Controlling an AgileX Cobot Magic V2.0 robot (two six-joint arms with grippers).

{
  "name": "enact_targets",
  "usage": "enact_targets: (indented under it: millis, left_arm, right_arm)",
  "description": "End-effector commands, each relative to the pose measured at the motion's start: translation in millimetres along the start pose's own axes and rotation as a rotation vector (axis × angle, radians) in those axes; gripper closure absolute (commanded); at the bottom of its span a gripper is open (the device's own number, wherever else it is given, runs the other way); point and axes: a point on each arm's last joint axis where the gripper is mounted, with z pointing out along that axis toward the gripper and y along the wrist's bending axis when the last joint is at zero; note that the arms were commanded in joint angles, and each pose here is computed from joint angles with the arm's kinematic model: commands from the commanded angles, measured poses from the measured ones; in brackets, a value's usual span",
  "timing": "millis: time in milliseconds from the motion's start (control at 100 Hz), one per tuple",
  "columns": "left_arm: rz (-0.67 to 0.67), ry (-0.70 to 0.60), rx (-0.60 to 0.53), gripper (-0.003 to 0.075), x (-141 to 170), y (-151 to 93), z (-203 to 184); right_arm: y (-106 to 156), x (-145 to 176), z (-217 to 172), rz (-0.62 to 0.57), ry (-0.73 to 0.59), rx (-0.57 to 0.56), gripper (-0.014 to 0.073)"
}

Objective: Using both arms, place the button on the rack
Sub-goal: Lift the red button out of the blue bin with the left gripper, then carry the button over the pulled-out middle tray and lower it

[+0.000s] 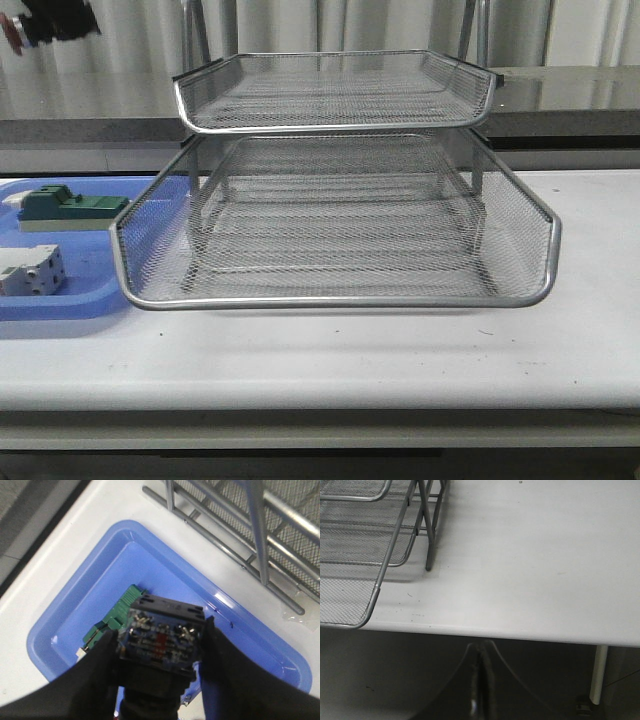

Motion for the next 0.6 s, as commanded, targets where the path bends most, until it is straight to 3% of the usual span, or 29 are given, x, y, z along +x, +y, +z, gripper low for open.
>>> enact_targets:
  millis: [0, 280, 590]
  left_arm:
    - [0.023, -0.123, -0.037, 0.0740, -16, -18, -63]
    - [0.110, -0.222, -0.009, 0.0740, -39, -68, -103]
    - [0.219, -0.180, 0.141, 0.0740, -42, -134, -94]
  right_arm:
    - [0, -13, -6, -0.001, -0.090, 0.006, 0.0665]
    - [0, -13, -6, -0.001, -0.090, 0.006, 0.0665]
    - [0, -13, -6, -0.001, -0.090, 0.006, 0.0665]
